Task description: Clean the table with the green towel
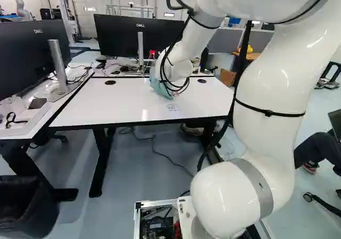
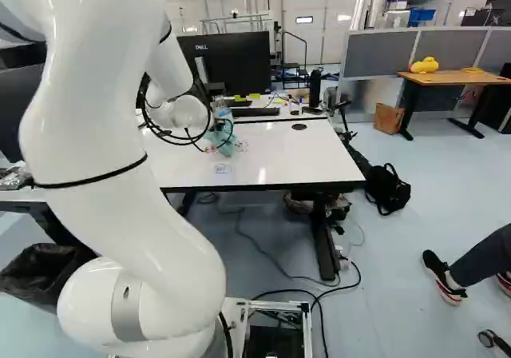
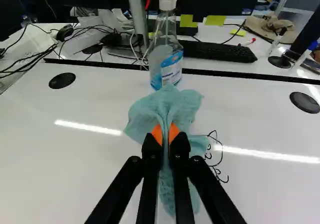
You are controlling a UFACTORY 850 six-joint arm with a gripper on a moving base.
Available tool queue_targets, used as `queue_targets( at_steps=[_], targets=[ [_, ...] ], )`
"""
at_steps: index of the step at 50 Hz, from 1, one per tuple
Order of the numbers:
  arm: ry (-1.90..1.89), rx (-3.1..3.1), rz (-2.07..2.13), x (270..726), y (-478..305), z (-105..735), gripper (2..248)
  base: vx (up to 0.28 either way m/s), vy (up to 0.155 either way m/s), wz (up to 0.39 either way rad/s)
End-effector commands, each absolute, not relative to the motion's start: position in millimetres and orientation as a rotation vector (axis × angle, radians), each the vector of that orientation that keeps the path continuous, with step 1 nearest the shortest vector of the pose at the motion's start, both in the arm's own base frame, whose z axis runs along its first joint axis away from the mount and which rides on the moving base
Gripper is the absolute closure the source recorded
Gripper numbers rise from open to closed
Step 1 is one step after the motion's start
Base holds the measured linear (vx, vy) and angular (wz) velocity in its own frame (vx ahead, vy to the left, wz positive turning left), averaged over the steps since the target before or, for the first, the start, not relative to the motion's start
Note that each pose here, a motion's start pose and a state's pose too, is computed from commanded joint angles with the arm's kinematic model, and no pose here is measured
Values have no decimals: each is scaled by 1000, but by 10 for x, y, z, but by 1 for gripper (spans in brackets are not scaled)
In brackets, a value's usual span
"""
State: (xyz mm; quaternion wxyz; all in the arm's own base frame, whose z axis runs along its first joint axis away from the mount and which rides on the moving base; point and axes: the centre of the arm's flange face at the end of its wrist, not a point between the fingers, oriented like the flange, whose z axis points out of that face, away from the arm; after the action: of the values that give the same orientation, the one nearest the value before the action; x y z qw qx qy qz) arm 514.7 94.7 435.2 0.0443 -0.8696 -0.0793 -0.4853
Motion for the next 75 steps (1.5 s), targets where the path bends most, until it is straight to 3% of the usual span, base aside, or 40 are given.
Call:
queue_targets(
  at_steps=[75],
  targets=[
    [-256, -2802, -1224, 5043, 929, 4212, 215, 0, 0, 0]
  ],
)
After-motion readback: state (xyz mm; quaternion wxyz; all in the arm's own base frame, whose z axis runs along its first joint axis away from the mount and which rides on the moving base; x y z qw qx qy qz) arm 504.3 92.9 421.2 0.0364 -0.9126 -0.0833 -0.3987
